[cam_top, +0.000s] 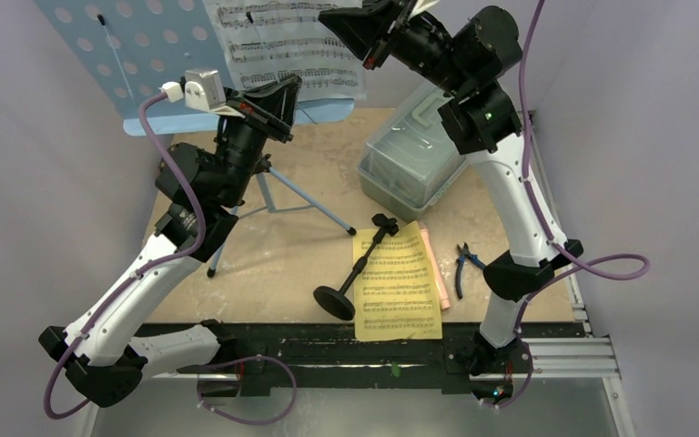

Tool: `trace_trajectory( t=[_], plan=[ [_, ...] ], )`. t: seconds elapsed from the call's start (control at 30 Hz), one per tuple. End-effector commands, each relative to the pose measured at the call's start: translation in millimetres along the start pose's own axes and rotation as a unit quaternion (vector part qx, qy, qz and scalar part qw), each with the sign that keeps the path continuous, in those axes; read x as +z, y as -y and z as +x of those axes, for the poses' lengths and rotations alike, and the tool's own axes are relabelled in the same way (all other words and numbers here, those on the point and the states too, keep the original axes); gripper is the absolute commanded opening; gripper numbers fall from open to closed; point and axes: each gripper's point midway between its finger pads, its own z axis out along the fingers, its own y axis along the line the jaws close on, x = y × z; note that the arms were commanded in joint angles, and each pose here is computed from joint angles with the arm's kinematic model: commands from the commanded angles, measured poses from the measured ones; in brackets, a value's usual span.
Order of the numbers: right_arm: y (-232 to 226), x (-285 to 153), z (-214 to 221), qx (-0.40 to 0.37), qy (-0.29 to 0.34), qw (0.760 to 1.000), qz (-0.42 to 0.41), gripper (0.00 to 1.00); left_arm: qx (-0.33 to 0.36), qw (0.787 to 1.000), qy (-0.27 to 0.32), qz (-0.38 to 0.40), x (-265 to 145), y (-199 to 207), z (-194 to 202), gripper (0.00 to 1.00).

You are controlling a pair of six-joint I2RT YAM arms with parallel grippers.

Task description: Set up the instrument practice props

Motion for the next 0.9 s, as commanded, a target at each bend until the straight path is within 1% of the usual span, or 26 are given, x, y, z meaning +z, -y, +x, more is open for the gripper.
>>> trace_trajectory(
  t=[0.0, 0.2, 0.47, 0.6, 0.63, 0.67, 0.7, 0.73, 0.77, 0.83, 0.87],
  plan=[
    [-0.7, -0.8, -7.1, -0.039, 0.011, 0.999, 0.003, 0.0, -0.003, 0.999, 0.034, 0.03, -0.7, 14.0, -22.3, 0.0],
    [-5.2, 2.6, 8.1, -0.05, -0.009, 0.999, -0.014, 0.0, -0.003, 0.999, 0.03, 0.027, 0.1, 12.8, -19.1, 0.0],
    [-3.4, 7.8, 17.2, -0.053, -0.012, 0.998, -0.009, 0.0, -0.006, 0.999, 0.029, 0.026, 1.5, 12.6, -17.3, 0.0],
    [-0.1, 9.1, 23.5, -0.058, -0.02, 0.998, 0.0, 0.0, -0.015, 0.999, 0.026, 0.013, 3.4, 8.6, -15.2, 0.0],
    [1.0, 8.8, 23.5, -0.059, -0.021, 0.998, 0.004, 0.01, -0.016, 1.0, 0.025, 0.012, 3.6, 8.6, -14.5, 0.0],
    [1.7, 8.3, 22.7, -0.059, -0.021, 0.998, 0.007, 0.06, -0.018, 1.0, 0.023, 0.009, 3.7, 7.6, -13.7, 0.0],
    [4.1, 7.5, 21.2, -0.059, -0.02, 0.998, 0.015, 0.13, -0.02, 1.0, 0.023, 0.006, 3.8, 6.7, -14.1, 0.0],
    [5.9, 6.3, 18.9, -0.058, -0.018, 0.998, 0.023, 0.22, -0.021, 1.0, 0.022, 0.003, 3.6, 6.3, -14.5, 0.07],
    [7.0, 5.2, 17.5, -0.056, -0.017, 0.998, 0.031, 0.29, -0.023, 1.0, 0.021, 0.001, 3.0, 5.6, -13.9, 0.14],
    [8.7, -0.2, 10.0, -0.055, -0.013, 0.997, 0.048, 0.42, -0.023, 1.0, 0.018, 0.0, 0.1, 4.9, -14.7, 0.31],
    [10.1, -3.4, 7.2, -0.053, -0.013, 0.997, 0.058, 0.48, -0.022, 1.0, 0.015, -0.002, -2.0, 4.1, -14.6, 0.37]
  ],
)
